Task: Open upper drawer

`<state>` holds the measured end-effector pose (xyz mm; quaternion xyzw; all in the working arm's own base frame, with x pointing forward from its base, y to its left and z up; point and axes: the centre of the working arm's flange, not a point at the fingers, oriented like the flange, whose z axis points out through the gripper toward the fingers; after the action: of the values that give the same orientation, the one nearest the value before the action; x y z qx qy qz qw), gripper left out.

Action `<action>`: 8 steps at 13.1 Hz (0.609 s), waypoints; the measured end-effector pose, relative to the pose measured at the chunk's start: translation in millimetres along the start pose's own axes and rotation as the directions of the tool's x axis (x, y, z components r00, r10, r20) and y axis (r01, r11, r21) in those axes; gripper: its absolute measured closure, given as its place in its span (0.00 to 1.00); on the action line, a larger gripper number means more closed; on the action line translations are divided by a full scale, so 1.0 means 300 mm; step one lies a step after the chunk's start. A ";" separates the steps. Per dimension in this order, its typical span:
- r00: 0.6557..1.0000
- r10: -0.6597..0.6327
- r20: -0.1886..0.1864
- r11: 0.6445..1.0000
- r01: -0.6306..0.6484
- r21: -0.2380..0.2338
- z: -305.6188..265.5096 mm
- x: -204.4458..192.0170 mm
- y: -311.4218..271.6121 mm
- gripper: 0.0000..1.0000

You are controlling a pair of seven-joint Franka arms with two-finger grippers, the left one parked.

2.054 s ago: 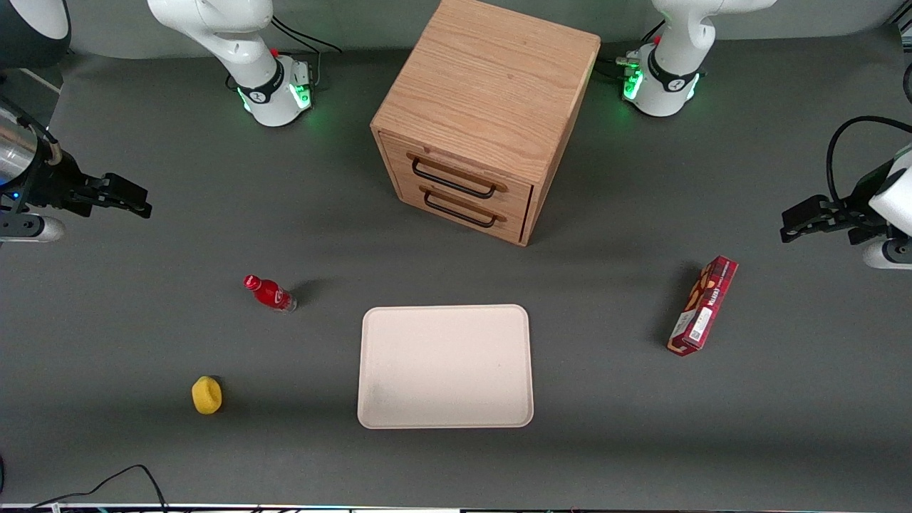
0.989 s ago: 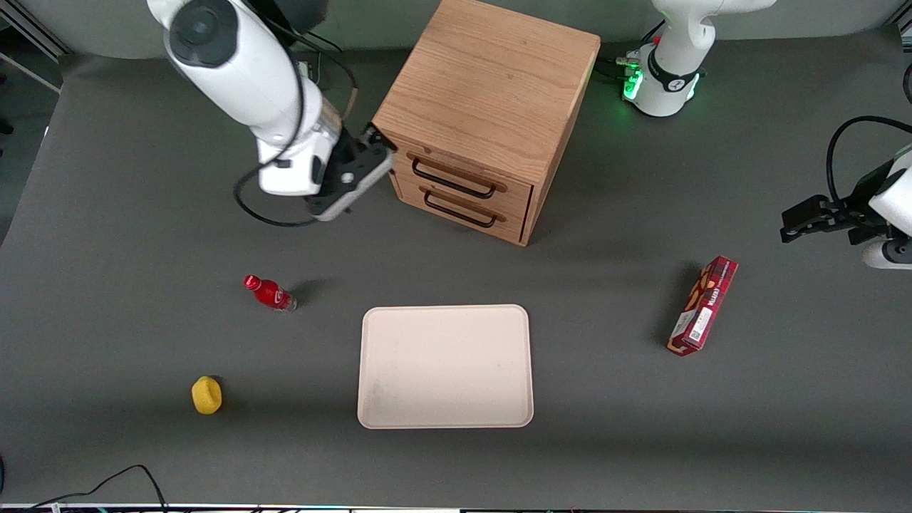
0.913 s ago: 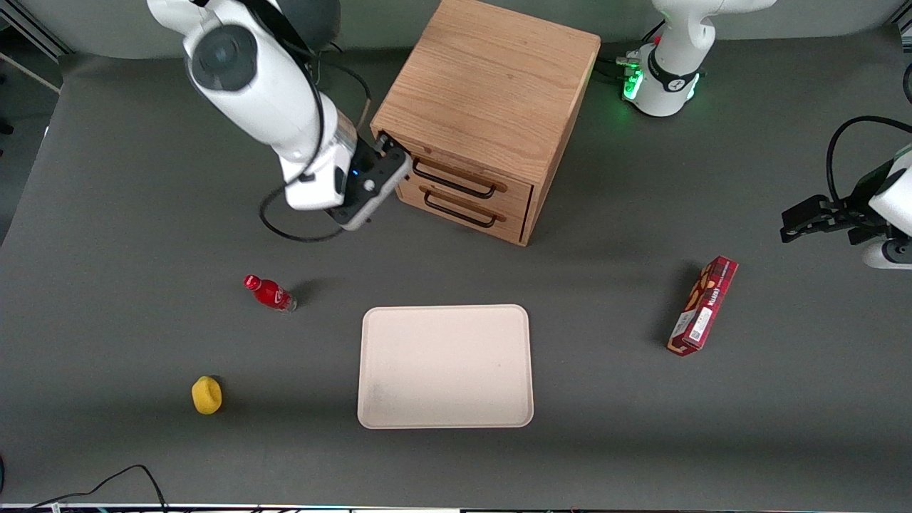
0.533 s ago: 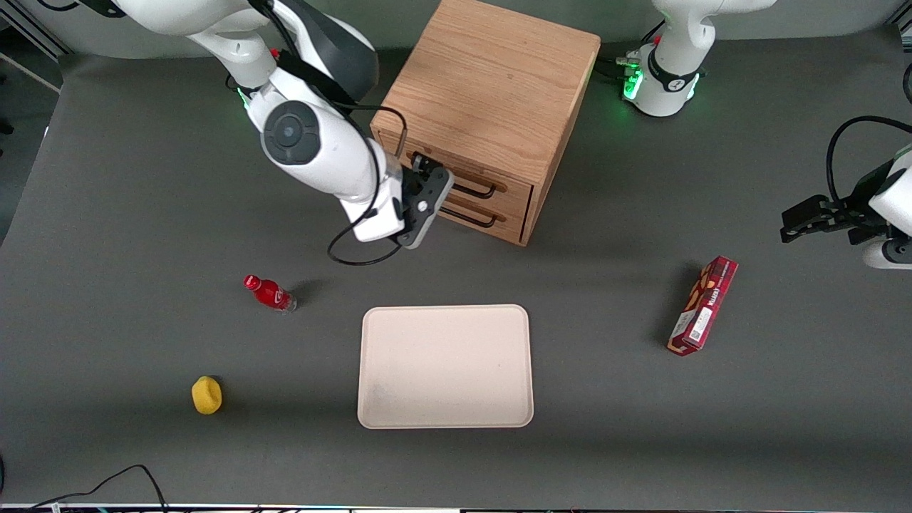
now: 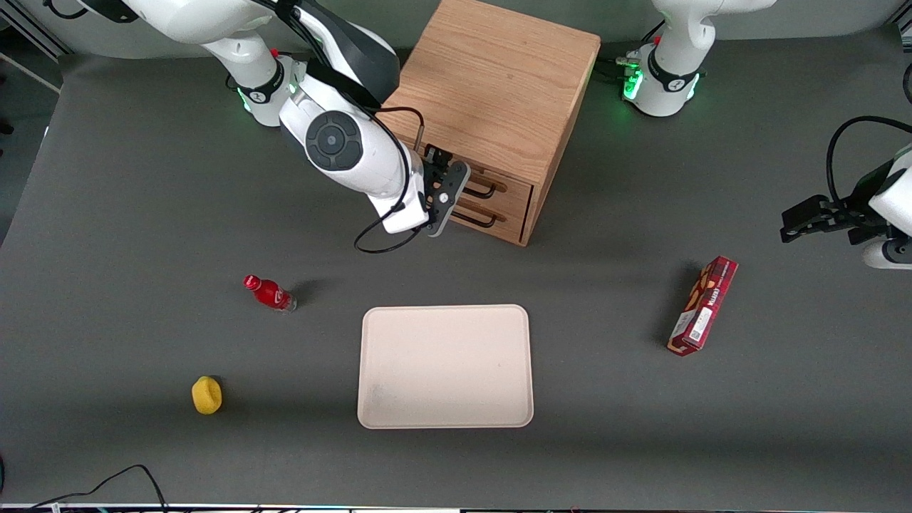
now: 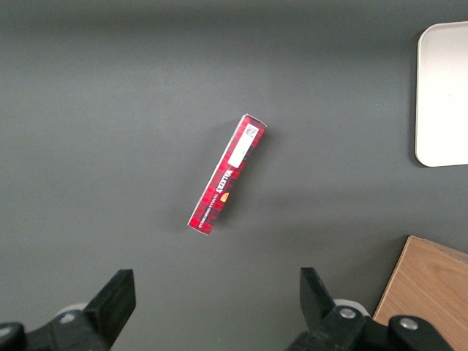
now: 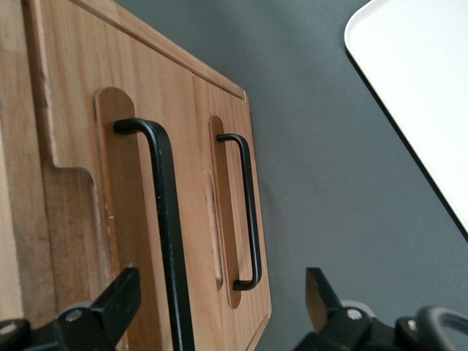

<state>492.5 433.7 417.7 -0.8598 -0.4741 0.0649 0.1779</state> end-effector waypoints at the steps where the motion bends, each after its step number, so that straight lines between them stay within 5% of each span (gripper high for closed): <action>1: 1.000 -0.001 0.004 1.000 0.001 0.003 0.011 -0.001 0.000 0.00; 8: 0.999 -0.017 -0.028 1.000 0.017 0.013 0.079 0.024 0.005 0.00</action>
<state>490.9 444.8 395.5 -0.8553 -0.4785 0.0548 0.1909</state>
